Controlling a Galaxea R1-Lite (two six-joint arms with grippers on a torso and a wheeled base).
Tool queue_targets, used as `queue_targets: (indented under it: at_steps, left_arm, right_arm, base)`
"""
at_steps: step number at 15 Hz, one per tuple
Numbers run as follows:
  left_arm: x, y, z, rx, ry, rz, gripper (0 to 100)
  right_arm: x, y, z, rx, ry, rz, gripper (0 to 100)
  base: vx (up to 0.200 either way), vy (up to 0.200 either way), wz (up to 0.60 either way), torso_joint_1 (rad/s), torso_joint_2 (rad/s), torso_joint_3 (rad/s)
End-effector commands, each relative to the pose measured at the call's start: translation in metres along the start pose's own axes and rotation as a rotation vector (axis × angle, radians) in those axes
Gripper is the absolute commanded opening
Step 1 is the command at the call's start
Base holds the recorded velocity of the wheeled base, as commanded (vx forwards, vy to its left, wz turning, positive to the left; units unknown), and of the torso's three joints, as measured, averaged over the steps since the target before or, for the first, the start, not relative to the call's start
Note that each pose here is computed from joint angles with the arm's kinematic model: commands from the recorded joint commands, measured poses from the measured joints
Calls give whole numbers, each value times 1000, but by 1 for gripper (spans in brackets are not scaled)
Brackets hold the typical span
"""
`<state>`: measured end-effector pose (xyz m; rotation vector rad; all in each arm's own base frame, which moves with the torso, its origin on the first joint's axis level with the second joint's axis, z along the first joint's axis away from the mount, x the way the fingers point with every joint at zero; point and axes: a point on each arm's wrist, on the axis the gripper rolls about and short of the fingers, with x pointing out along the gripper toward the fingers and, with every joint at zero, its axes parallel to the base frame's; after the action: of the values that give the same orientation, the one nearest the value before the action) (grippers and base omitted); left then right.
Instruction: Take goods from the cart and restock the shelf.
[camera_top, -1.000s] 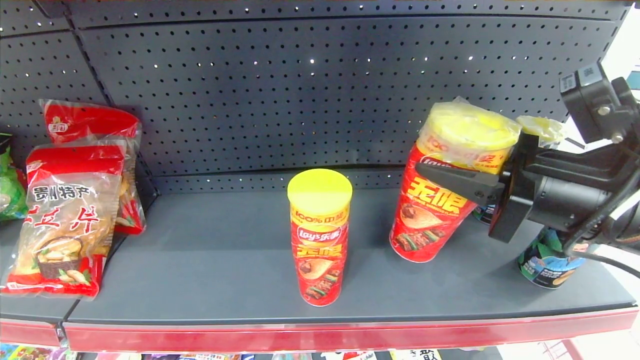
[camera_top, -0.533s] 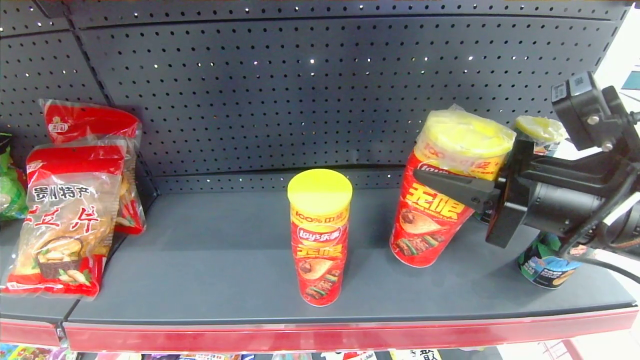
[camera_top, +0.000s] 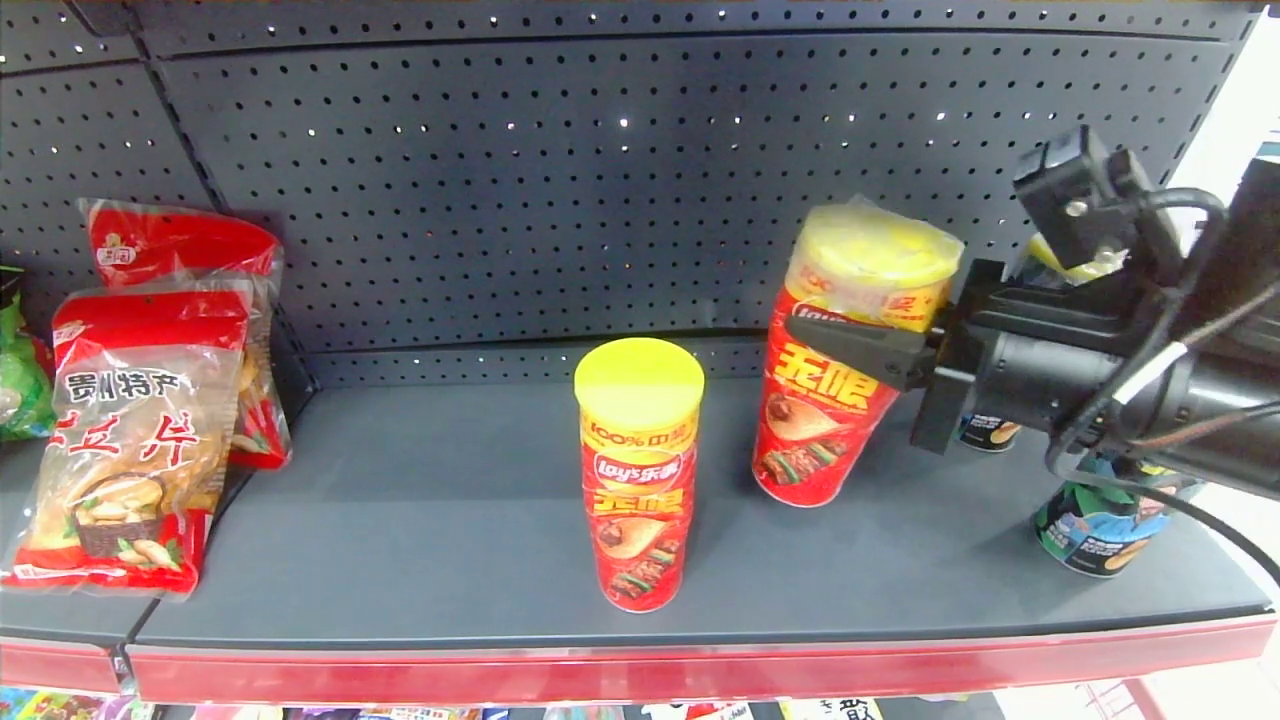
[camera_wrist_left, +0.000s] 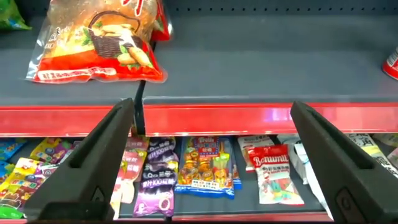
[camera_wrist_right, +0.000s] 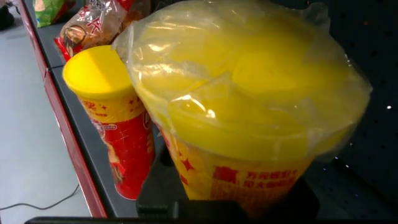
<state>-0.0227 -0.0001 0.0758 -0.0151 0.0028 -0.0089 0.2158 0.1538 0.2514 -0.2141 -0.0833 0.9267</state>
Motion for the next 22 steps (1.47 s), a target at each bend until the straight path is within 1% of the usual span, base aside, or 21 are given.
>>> queue_targets:
  at_steps: [1,2,3,5,8,9,10,11,13,14,15,16,17,18,22]
  left_arm:
    - [0,0,0,0,0,0,100]
    - [0,0,0,0,0,0,100]
    - [0,0,0,0,0,-2,100]
    - [0,0,0,0,2,0,100]
    - [0,0,0,0,0,0,100]
    - [0,0,0,0,0,0,100]
    - [0,0,0,0,0,0,100]
    - [0,0,0,0,0,0,100]
    - [0,0,0,0,0,0,100]
    - [0,0,0,0,0,0,100]
    - [0,0,0,0,0,0,100]
    - [0,0,0,0,0,0,100]
    - [0,0,0,0,0,0,100]
    - [0,0,0,0,0,-2,100]
    - [0,0,0,0,0,0,100]
  right_arm:
    - [37,-6,-14,11,40,23,0]
    - [57,-14,-19,8,34,20,0]
    - [73,-19,-19,3,1,19,0]
    - [99,-27,-21,-13,-51,87,0]
    - [115,-34,-37,-5,-38,130,0]
    - [114,-47,-47,-28,-25,131,0]
    - [115,-55,-50,-41,-27,135,0]
    - [120,-58,-51,-49,-45,174,0]
    - [137,-55,-54,-57,-73,258,0]
    - [140,-56,-54,-59,-84,292,0]
    - [142,-55,-52,-48,-90,374,0]
    - [141,-52,-51,-39,-82,402,0]
    - [141,-45,-47,-42,-82,416,0]
    - [143,-43,-46,-46,-85,420,0]
    - [155,-46,-49,-27,-62,356,0]
  base:
    - [0,0,0,0,0,0]
    - [0,0,0,0,0,0]
    - [0,0,0,0,0,0]
    - [0,0,0,0,0,0]
    - [0,0,0,0,0,0]
    - [0,0,0,0,0,0]
    - [0,0,0,0,0,0]
    - [0,0,0,0,0,0]
    - [0,0,0,0,0,0]
    - [0,0,0,0,0,0]
    - [0,0,0,0,0,0]
    - [0,0,0,0,0,0]
    - [0,0,0,0,0,0]
    - [0,0,0,0,0,0]
    - [0,0,0,0,0,0]
